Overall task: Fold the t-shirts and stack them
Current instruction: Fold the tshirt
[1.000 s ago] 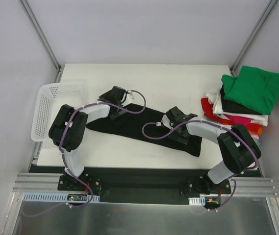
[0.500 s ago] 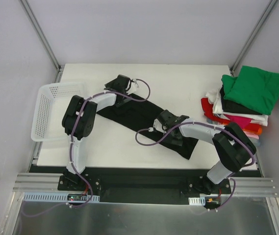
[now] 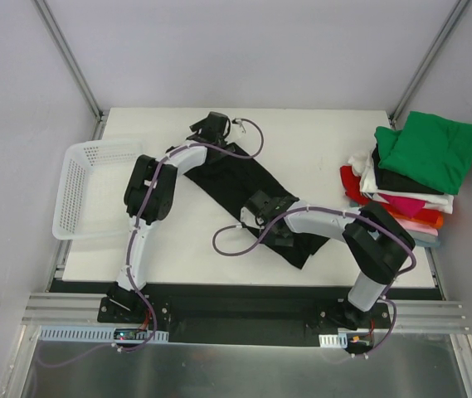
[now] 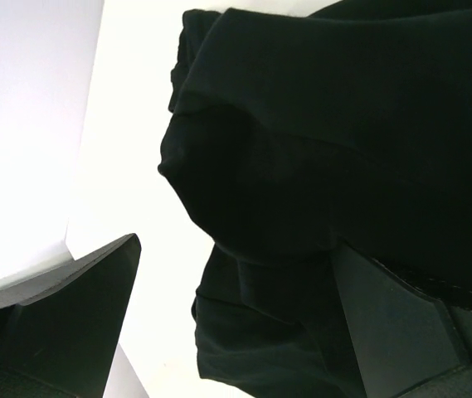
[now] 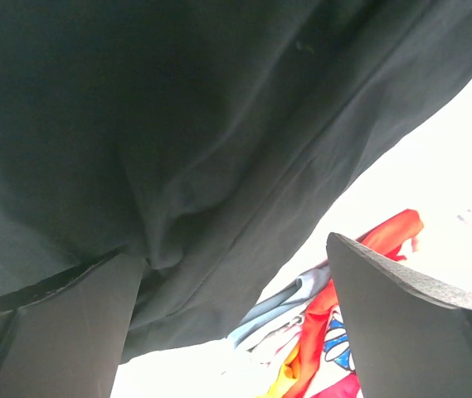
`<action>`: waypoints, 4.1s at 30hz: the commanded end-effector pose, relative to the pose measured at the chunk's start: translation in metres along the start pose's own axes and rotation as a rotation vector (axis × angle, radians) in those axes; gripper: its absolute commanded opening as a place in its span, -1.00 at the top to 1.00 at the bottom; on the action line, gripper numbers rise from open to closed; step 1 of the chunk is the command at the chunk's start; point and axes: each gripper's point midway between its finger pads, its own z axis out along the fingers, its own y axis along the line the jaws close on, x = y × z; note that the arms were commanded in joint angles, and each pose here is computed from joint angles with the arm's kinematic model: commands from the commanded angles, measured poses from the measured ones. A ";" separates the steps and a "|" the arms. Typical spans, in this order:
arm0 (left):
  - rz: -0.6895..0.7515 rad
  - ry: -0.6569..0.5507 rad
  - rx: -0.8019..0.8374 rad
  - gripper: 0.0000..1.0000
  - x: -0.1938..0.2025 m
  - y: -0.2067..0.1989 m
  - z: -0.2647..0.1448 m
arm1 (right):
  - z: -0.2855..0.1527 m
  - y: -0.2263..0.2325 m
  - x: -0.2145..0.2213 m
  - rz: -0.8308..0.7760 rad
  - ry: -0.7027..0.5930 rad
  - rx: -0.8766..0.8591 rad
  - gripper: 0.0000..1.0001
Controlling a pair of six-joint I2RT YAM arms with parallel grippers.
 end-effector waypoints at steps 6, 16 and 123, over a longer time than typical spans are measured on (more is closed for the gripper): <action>0.007 -0.082 0.020 -0.99 -0.029 0.000 0.013 | -0.004 0.024 -0.057 -0.037 -0.129 -0.069 -0.93; 0.037 -0.124 0.024 -0.99 -0.049 -0.009 0.029 | -0.015 0.034 -0.100 -0.128 -0.193 0.003 -0.93; -0.087 -0.015 -0.036 -0.99 0.108 -0.053 -0.187 | -0.115 0.077 -0.074 -0.091 -0.409 -0.252 -0.93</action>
